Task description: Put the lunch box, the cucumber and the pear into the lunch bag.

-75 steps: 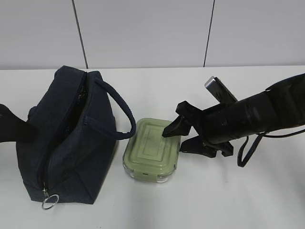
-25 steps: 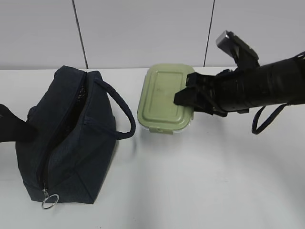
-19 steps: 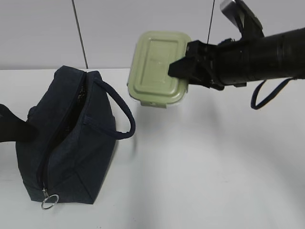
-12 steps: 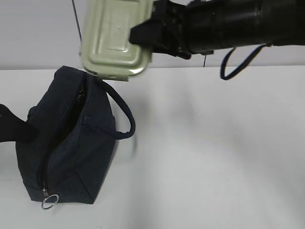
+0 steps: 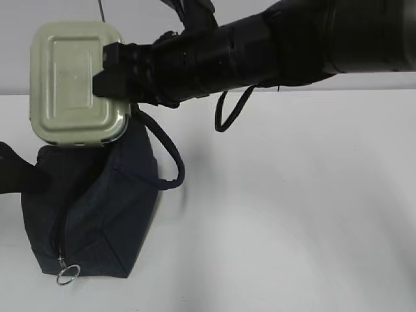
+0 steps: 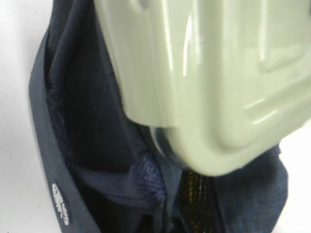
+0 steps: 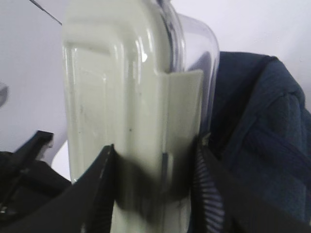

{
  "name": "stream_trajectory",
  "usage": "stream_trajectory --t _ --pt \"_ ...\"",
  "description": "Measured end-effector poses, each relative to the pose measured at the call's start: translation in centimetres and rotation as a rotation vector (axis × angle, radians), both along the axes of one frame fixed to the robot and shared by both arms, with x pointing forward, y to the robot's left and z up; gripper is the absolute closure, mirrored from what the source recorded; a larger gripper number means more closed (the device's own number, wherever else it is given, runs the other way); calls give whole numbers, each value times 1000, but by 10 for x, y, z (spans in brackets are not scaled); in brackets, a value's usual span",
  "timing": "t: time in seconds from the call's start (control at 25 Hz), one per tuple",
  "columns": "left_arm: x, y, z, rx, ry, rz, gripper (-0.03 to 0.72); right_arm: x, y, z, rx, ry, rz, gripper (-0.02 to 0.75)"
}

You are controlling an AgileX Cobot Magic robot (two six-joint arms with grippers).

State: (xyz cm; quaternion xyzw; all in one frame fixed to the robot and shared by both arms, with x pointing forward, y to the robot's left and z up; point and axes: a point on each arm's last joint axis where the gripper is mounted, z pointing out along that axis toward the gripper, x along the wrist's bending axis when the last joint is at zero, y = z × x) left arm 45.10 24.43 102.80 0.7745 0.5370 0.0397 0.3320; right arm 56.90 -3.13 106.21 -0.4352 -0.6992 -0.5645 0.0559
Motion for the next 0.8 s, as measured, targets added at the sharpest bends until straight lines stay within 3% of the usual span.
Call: stream_trajectory --t 0.4,0.56,0.8 --pt "0 0 0 3 -2 0 687 -5 -13 -36 -356 120 33 432" --pt "0 0 0 1 -3 2 687 -5 -16 -45 -420 180 13 433" --pt "0 0 0 1 -5 1 687 2 -12 -59 -427 244 -14 433"
